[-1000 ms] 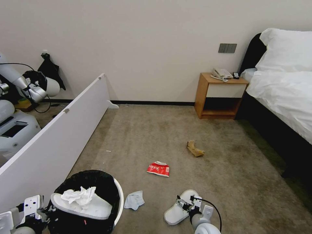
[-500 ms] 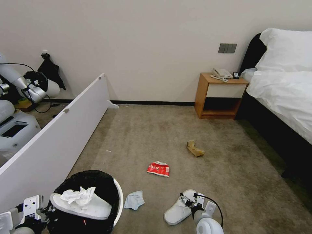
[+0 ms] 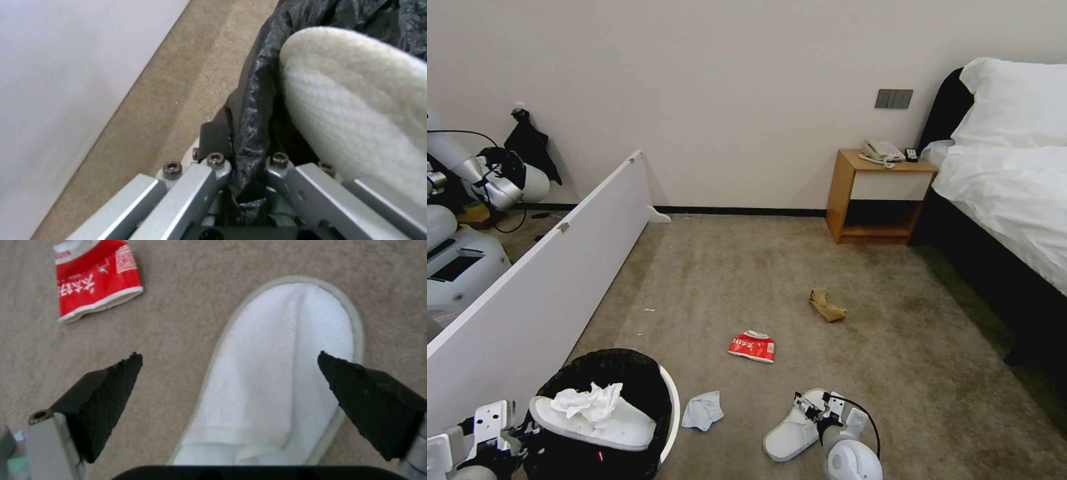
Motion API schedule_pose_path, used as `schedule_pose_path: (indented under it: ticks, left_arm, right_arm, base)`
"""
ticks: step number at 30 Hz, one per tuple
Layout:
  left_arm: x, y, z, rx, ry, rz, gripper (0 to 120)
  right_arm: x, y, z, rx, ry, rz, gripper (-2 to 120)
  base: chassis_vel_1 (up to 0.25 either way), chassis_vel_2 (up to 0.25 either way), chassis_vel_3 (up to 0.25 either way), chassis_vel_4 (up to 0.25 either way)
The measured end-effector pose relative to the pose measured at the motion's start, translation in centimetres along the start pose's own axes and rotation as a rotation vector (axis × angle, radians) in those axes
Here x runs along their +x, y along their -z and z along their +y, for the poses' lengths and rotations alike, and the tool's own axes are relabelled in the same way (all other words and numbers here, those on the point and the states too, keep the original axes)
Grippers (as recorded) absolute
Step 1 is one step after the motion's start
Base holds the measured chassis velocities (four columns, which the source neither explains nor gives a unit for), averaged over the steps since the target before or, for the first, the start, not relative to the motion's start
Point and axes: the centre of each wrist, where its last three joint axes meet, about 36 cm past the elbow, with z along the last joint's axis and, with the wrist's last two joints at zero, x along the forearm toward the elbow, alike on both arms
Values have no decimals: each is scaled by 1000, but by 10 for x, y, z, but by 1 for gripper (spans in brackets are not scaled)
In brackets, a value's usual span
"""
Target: Pick up the trash bin, then pick up the garbage from the floor and place it into the trash bin.
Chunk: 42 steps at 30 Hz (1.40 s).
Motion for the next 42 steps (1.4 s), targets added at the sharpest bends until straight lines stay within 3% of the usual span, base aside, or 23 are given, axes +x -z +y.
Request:
schedule_pose_path:
  ticks: [27, 35, 37, 42]
  left_arm:
    - [1, 1, -1, -2, -3, -5, 2]
    - [1, 3, 0, 1, -6, -6, 2]
    - [1, 3, 0, 2, -5, -6, 2]
    - [1, 3, 0, 2, -6, -7, 2]
  right_arm:
    - [-7, -10, -15, 0, -24, 53, 98]
    - [-7, -12, -16, 12, -22, 63, 69]
    - [-7, -12, -16, 15, -21, 63, 55]
    - [-6, -12, -18, 21, -19, 62, 40]
  base:
    - [0, 0, 0, 0]
    - [0, 0, 0, 0]
    - [0, 0, 0, 0]
    - [0, 0, 0, 0]
